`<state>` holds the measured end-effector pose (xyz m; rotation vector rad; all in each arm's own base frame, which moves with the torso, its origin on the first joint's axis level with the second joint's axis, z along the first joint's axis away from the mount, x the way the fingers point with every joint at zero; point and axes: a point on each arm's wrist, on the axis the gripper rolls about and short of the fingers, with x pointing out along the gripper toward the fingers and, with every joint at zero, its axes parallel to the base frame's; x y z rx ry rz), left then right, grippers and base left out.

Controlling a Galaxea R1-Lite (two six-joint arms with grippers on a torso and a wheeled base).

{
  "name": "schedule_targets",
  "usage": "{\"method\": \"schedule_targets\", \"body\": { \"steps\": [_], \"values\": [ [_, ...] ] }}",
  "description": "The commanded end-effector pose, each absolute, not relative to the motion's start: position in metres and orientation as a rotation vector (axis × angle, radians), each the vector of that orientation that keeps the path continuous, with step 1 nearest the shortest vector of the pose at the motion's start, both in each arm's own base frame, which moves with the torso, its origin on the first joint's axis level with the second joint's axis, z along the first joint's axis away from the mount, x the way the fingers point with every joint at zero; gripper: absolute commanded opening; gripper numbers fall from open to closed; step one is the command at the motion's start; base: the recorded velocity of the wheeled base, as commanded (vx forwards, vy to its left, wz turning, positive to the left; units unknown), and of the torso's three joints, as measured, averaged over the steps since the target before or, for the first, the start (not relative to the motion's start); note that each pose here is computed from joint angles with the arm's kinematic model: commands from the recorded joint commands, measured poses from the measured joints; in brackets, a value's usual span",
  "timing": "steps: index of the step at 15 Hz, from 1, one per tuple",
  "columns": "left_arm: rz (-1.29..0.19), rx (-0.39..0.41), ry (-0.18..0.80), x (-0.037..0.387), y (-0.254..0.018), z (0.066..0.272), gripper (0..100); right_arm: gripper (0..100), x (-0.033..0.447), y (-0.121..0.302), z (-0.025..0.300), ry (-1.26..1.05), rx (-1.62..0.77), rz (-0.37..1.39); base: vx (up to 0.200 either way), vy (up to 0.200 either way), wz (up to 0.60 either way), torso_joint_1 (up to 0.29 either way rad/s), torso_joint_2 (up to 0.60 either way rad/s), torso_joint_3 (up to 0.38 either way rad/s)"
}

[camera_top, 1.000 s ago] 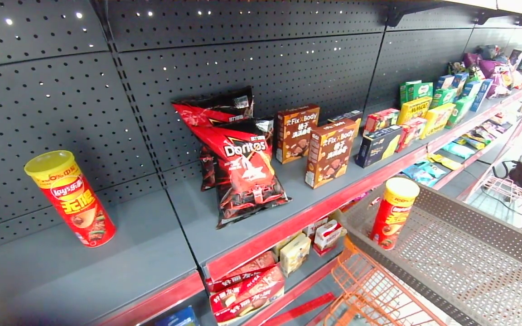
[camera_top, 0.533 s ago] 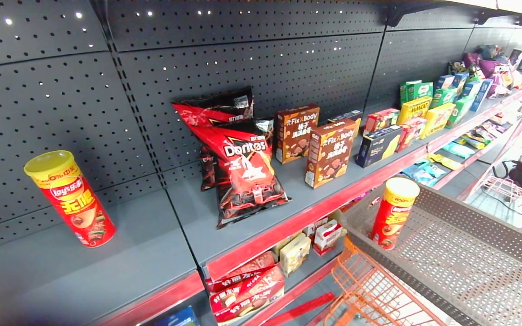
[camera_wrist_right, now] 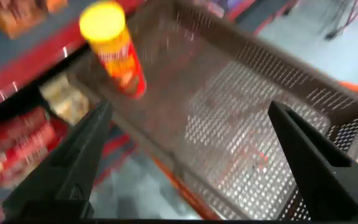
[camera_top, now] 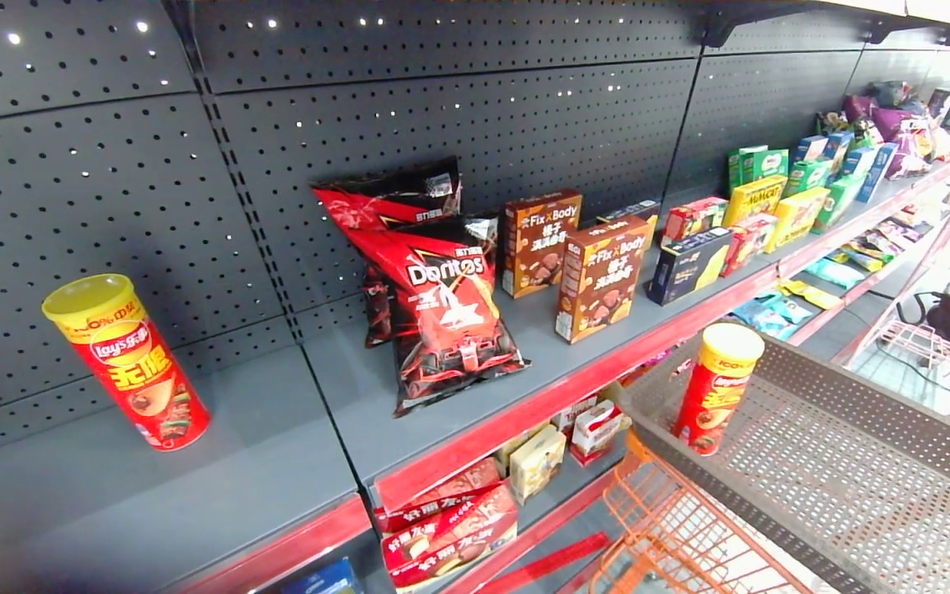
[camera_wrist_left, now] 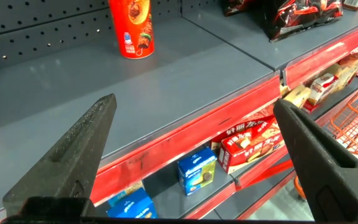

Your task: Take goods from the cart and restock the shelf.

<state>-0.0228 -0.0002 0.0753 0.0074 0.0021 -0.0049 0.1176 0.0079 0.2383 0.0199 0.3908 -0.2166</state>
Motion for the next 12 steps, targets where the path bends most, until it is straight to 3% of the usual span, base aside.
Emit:
{"method": "schedule_targets", "body": {
  "steps": [1,6,12],
  "values": [
    [-0.005,0.008,0.002,-0.023,0.000,0.075,100,100,0.164,0.019,0.204,0.647,-0.172,-0.254,0.000,0.000,0.00,0.000,0.00,0.000],
    [-0.005,0.008,0.002,-0.023,0.000,0.075,100,100,0.184,0.017,0.191,0.760,-0.230,-0.308,0.000,0.000,0.00,0.000,0.00,0.000],
    [-0.005,0.008,0.002,-0.023,0.000,0.075,100,100,0.223,0.035,0.159,0.638,-0.064,-0.009,0.000,0.000,0.00,0.000,0.00,0.000]
  ]
}}
